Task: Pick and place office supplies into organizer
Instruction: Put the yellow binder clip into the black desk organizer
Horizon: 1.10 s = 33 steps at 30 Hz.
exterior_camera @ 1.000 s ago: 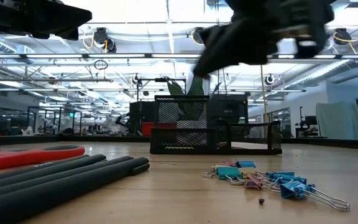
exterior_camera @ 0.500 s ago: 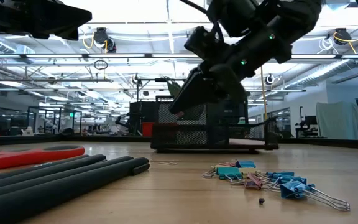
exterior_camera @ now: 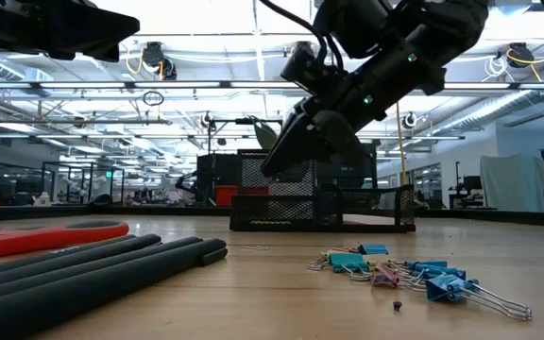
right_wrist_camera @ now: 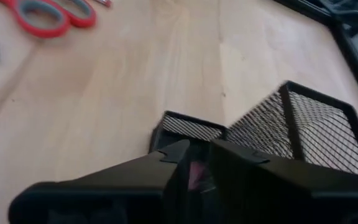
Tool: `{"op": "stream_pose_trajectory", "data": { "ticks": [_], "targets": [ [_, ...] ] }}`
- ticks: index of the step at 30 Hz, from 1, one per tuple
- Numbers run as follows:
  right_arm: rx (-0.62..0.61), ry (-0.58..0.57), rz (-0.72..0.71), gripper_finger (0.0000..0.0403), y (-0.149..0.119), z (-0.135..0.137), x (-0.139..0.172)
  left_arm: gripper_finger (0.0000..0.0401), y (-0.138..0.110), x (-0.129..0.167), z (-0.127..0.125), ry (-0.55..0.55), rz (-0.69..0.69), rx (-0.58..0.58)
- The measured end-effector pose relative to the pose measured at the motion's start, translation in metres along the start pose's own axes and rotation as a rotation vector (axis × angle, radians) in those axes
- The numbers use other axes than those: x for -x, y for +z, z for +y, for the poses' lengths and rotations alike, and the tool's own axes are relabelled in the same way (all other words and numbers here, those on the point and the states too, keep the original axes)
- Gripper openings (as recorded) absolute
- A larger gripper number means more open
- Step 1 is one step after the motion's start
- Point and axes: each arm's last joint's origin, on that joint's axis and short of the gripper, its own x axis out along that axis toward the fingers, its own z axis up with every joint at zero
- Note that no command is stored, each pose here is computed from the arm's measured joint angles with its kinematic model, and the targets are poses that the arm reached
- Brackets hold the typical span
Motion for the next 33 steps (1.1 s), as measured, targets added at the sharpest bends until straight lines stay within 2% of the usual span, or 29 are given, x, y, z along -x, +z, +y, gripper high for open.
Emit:
{"op": "stream_pose_trajectory", "data": {
  "ticks": [11, 19, 23, 25, 28, 33],
  "targets": [
    [0.035, -0.059, 0.023, 0.0101, 0.0, 0.003, 0.001, 0.0017, 0.0, 0.0, 0.0, 0.0, 0.001, 0.0],
    [0.054, -0.01, -0.114, 0.0117, 0.029, 0.023, 0.034, 0.0017, 0.0, 0.0, 0.0, 0.0, 0.001, 0.001],
    [0.064, 0.149, -0.216, 0.0092, 0.046, 0.033, 0.064, 0.0017, 0.0, 0.0, 0.0, 0.0, 0.001, 0.001],
    [0.056, 0.217, -0.24, 0.0059, 0.052, 0.035, 0.078, 0.0017, 0.0, 0.0, 0.0, 0.0, 0.001, 0.001],
    [0.09, 0.247, -0.268, 0.0011, 0.05, 0.041, 0.097, 0.0017, 0.0, 0.0, 0.0, 0.0, 0.001, 0.027],
    [0.099, 0.273, -0.345, 0.0011, 0.037, 0.046, 0.124, 0.0017, 0.0, 0.0, 0.0, 0.0, 0.001, 0.066]
  ]
}}
